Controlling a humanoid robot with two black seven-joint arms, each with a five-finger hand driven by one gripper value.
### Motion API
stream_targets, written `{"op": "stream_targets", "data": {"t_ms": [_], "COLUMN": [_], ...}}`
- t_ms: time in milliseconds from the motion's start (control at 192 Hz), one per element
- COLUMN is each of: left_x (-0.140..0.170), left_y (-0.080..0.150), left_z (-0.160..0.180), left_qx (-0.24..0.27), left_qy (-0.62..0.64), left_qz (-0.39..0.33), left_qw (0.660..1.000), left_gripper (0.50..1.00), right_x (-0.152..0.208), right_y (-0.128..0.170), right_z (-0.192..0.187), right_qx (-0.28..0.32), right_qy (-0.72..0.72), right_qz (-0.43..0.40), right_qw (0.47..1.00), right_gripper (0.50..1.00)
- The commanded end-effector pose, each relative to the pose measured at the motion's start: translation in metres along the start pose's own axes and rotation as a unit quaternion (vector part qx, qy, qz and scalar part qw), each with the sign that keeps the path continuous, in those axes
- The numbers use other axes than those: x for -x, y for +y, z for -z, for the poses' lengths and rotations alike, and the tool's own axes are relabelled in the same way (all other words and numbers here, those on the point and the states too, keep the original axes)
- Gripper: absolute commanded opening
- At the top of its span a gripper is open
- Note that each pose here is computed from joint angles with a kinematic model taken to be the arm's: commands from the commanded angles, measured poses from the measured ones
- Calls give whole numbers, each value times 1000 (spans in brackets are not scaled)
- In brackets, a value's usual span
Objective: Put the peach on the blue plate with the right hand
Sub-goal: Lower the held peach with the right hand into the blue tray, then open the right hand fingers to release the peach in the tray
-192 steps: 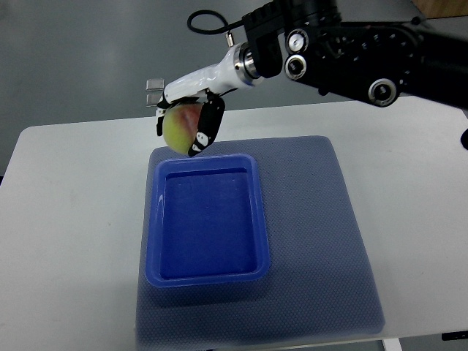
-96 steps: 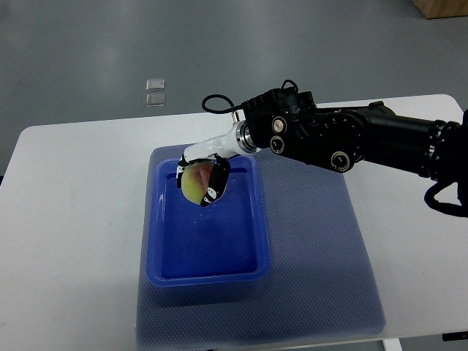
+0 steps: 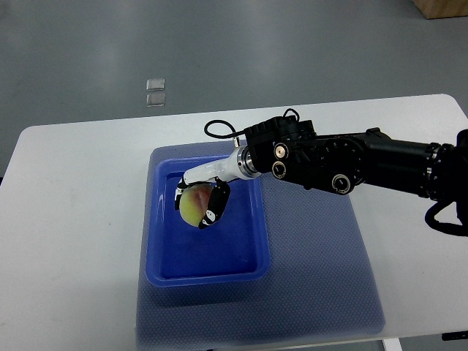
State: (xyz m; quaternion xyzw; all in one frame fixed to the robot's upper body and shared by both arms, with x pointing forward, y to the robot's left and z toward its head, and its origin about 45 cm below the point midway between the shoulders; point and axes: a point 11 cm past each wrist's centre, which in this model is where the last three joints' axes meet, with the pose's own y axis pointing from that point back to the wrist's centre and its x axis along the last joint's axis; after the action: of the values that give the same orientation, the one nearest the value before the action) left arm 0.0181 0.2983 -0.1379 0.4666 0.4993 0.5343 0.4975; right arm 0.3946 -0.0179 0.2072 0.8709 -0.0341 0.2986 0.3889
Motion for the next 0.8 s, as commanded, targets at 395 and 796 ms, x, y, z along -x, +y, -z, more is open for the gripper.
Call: {"op": "stream_targets", "data": {"t_ms": [395, 796], "left_x": [-1, -1], "left_y": [0, 0], "left_z": [0, 0], "left_qx": [0, 0], "left_qy": [0, 0], "left_qz": [-1, -2], "left_qw": [1000, 1000], "left_gripper": [1000, 1000], "right_x": [13, -53], "right_y": [-5, 19], "right_z": [-8, 35], "right_qx": [3, -54], "right_qy": [-9, -26], "right_qz": [4, -69], "right_qw": [1000, 996], "right_gripper": [903, 934]}}
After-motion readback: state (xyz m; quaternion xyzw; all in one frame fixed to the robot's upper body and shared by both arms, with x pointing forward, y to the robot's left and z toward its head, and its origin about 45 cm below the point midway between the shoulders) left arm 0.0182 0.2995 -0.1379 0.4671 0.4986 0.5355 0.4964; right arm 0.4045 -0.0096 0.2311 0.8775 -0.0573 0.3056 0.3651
